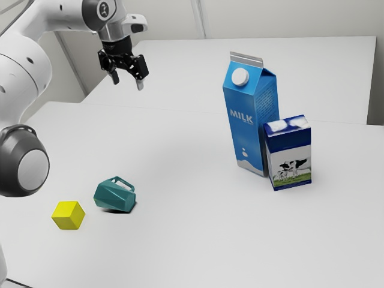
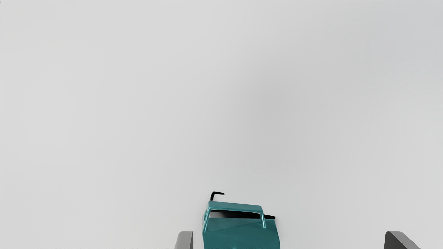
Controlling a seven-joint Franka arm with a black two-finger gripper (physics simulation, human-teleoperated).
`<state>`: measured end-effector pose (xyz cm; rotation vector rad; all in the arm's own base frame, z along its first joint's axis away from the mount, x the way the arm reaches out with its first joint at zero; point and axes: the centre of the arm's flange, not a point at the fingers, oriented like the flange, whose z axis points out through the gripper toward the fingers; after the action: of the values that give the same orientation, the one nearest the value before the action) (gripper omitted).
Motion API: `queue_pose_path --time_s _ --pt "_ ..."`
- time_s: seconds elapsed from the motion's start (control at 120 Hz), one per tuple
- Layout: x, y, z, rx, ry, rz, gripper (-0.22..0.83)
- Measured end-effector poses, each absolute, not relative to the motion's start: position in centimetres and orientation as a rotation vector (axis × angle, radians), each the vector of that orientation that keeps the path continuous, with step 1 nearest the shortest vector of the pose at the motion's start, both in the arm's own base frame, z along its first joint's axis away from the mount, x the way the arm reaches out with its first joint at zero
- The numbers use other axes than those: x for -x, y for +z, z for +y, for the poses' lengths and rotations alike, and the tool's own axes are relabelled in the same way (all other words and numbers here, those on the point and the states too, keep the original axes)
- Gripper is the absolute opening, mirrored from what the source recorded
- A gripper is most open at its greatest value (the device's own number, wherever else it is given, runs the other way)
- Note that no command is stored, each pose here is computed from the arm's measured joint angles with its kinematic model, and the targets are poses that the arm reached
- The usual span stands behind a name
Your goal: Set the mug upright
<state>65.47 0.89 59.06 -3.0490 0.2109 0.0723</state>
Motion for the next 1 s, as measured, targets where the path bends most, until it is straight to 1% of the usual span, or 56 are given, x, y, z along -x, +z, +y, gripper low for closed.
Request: queue_pose_path --time_s 0.3,0.425,0.533,0.75,1.0 --pt "-65.4 58.7 1.0 3.048 0.081 0.196 0.62" --pt "-63.0 57.5 2.4 3.07 0.16 0.168 0.61" --pt "-60.3 57.2 3.3 3.103 0.174 0.152 0.61" --pt "-55.5 52.4 4.3 3.163 0.237 0.141 0.62" --pt "-53.0 46.4 9.4 3.347 0.285 0.018 0.62"
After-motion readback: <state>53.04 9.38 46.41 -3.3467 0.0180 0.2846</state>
